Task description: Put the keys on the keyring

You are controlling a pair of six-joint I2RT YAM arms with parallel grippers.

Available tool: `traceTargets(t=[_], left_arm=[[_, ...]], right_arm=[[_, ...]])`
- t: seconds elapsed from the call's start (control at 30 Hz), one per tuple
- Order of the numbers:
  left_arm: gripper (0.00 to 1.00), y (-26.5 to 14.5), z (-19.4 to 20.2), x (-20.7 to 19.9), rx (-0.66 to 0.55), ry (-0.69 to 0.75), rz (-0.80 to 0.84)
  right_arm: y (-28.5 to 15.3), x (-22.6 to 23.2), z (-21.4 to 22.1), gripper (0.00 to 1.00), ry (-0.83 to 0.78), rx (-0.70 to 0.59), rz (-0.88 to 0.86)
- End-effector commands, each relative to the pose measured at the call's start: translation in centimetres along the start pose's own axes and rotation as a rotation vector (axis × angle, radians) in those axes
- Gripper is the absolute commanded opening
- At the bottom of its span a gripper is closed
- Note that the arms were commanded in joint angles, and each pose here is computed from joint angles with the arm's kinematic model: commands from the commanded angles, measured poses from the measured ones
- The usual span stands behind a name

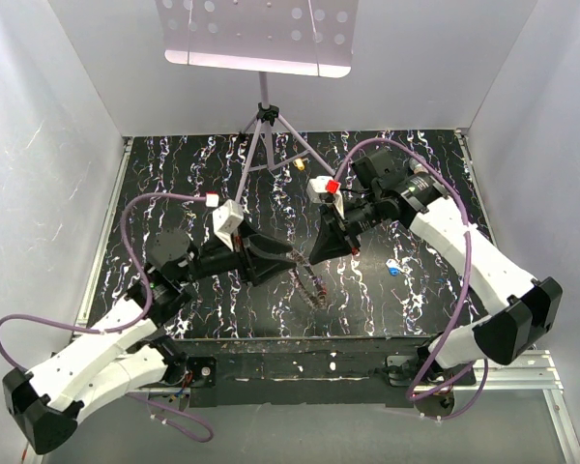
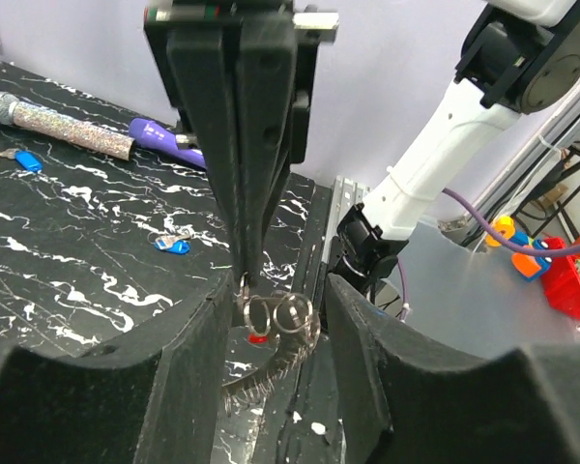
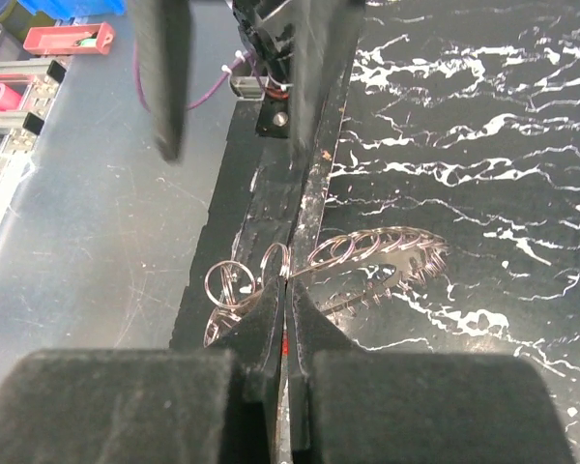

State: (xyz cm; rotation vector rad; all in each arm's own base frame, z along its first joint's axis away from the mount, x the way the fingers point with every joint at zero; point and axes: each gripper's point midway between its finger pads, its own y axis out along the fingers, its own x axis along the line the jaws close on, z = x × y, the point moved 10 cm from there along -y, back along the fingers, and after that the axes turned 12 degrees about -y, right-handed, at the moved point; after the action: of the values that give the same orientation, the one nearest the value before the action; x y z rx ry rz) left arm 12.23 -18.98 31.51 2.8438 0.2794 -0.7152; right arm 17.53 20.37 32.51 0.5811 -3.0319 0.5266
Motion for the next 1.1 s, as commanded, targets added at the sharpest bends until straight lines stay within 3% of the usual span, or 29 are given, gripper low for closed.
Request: traceTargets(t=[0.0, 0.27, 0.57, 1.07], left_arm=[[0.43, -1.5, -0.9, -0.6, 0.149, 0.006, -0.109], [0.38, 0.1, -1.2, 0.6, 0.264, 0.003, -0.106], [0.34, 1.1, -1.6, 1.0, 0.262, 0.104, -0.006], [0.28, 2.5, -0.7, 2.1, 0.28, 0.092, 0.05]], right_arm=[[-0.4, 0.3, -0.9, 0.01, 0.004, 0.024, -0.018], [-0.3, 0.7, -1.0, 0.01, 0.002, 0.024, -0.04], [-0.2, 0.7, -1.0, 0.01, 0.004, 0.02, -0.048], [0.1, 0.5, -1.0, 0.01, 0.015, 0.018, -0.064]])
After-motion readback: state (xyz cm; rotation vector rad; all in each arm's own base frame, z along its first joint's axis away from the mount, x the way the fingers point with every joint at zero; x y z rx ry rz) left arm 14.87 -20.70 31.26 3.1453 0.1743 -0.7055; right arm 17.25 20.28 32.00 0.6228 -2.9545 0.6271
